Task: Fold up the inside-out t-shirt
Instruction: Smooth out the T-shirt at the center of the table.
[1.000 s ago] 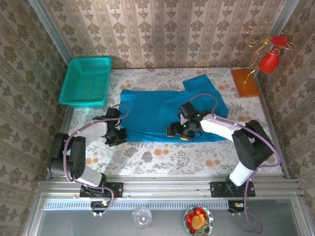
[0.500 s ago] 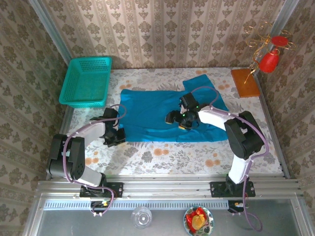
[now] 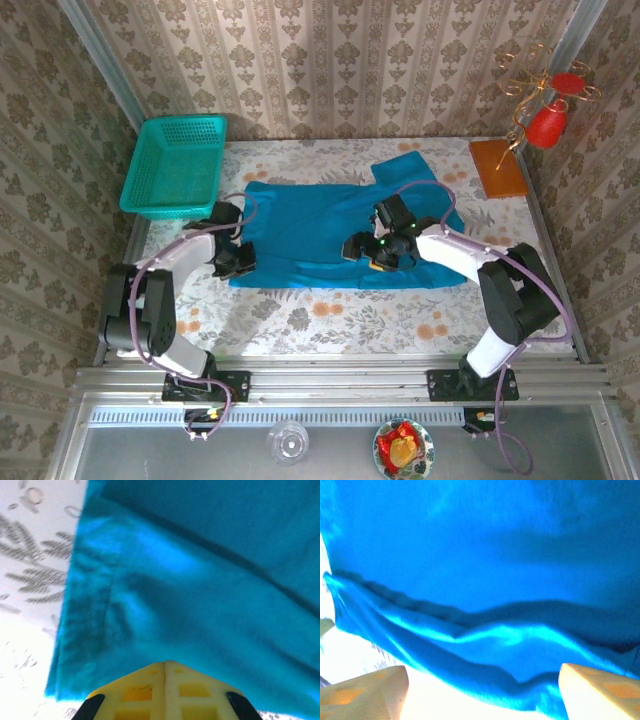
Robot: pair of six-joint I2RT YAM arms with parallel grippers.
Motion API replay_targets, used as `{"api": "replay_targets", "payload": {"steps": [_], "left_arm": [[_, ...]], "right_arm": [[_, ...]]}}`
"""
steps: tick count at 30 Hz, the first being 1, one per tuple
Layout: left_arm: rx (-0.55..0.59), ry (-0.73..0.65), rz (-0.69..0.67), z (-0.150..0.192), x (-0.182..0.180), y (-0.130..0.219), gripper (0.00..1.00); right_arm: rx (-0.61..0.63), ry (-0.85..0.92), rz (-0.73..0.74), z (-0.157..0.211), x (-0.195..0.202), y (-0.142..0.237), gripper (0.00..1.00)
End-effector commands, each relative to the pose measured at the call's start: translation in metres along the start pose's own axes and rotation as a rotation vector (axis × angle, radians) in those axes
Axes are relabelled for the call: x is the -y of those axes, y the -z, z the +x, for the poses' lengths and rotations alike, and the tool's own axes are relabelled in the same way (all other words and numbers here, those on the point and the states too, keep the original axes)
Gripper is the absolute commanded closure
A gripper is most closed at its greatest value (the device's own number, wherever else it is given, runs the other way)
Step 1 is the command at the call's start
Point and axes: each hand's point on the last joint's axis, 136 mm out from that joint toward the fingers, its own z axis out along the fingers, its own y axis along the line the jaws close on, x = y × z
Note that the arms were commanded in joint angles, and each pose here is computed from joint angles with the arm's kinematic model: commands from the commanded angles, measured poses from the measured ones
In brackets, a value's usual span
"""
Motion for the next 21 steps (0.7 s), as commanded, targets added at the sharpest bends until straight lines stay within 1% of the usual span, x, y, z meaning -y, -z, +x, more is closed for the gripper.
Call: {"api": "replay_targets", "payload": {"steps": [1, 3, 7, 9, 14, 17, 21], "left_arm": [[-0.021, -0.021, -0.011, -0.006, -0.001, -0.01, 0.99], [-0.045, 0.006, -0.05, -0.002, -0.015, -0.018, 1.0], [-0.099, 0.1, -0.089, 0.015, -0.052, -0.025, 1.0], [-0.107, 0.131, -0.09, 0.025, -0.062, -0.023, 1.0], [-0.095, 0.145, -0.081, 0.035, -0.067, -0.018, 1.0], [-0.093, 0.152, -0.07, 0.035, -0.065, -0.019, 1.0], [-0.091, 0.15, -0.063, 0.034, -0.063, -0.019, 1.0]], "right_arm": [[-0.07, -0.008, 0.053, 0.026, 0.02, -0.001, 0.2], [-0.062, -0.013, 0.136, 0.028, 0.039, 0.0, 0.2], [-0.044, -0.046, 0.335, 0.032, 0.085, 0.011, 0.2], [-0.047, -0.049, 0.379, 0.038, 0.095, 0.018, 0.2], [-0.002, -0.058, 0.352, 0.04, 0.092, 0.029, 0.19], [0.03, -0.073, 0.275, 0.033, 0.083, 0.026, 0.19], [0.051, -0.113, 0.21, 0.021, 0.077, 0.021, 0.2]]}}
